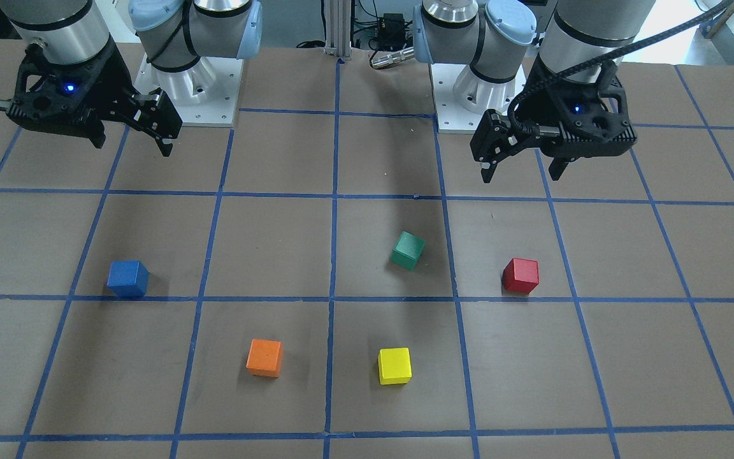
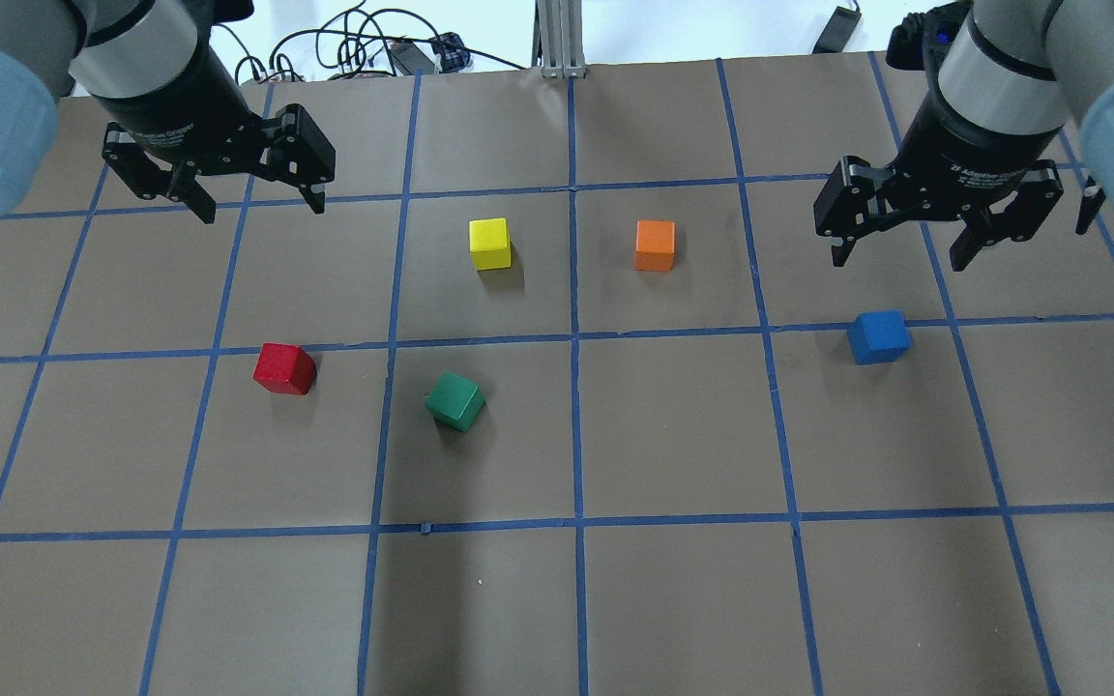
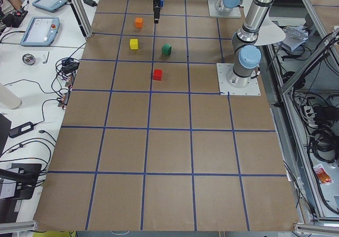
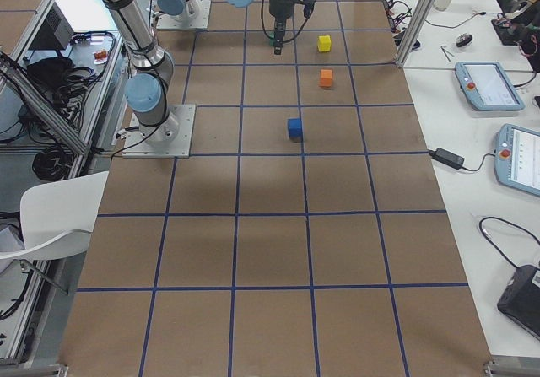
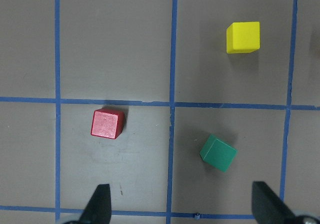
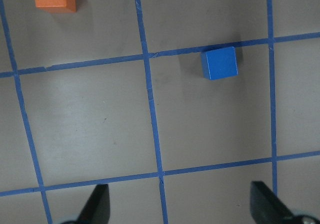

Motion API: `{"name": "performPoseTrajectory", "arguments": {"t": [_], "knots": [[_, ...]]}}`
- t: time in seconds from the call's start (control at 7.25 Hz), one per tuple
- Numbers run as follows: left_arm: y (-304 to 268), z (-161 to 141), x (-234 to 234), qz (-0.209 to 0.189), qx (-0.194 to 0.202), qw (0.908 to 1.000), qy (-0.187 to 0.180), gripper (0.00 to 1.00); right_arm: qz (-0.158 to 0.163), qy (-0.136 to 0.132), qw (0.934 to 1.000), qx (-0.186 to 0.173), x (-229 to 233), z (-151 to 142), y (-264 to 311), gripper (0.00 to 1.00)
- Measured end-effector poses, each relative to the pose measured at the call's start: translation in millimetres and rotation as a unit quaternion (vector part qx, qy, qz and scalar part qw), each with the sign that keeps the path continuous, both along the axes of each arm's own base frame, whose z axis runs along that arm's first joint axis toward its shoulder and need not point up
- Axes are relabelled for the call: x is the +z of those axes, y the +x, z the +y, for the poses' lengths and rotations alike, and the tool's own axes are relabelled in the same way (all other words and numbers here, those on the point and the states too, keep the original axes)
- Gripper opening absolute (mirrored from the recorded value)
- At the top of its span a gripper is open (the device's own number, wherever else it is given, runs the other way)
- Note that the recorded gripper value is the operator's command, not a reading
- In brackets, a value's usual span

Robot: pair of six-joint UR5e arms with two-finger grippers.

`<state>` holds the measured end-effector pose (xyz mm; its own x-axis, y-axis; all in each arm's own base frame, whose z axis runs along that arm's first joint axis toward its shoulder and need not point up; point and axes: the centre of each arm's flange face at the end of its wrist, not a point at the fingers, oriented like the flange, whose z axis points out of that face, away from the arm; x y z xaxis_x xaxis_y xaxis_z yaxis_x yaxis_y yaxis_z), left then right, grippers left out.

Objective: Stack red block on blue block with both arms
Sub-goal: 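Move the left gripper down toward the red cube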

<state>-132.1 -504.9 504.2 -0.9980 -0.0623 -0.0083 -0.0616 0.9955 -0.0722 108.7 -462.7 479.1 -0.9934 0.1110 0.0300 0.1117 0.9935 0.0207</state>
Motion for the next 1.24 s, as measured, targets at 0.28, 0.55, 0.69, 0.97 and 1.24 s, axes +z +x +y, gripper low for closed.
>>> {"name": "performPoseTrajectory", "arguments": {"t": [0.28, 0.55, 0.69, 0.97, 1.24], "knots": [[-1, 1, -1, 0.002, 0.001, 1.0000, 0.006, 1.00, 0.001, 0.000, 1.0000, 0.001, -1, 0, 0, 1.00], [1, 13, -22, 0.000, -0.020, 0.9993, 0.031, 1.00, 0.002, 0.001, 1.0000, 0.006, -1, 0, -1, 1.00], [10, 14, -43, -0.005, -0.044, 0.9980, 0.045, 1.00, 0.003, 0.001, 1.0000, 0.009, -1, 0, -1, 1.00], [38, -12, -100, -0.012, -0.077, 0.9942, 0.073, 1.00, 0.003, 0.000, 0.9999, 0.011, 0, 0, -1, 1.00], [58, -47, -173, -0.011, -0.098, 0.9919, 0.080, 1.00, 0.003, 0.001, 0.9999, 0.011, -1, 2, -1, 1.00]]}}
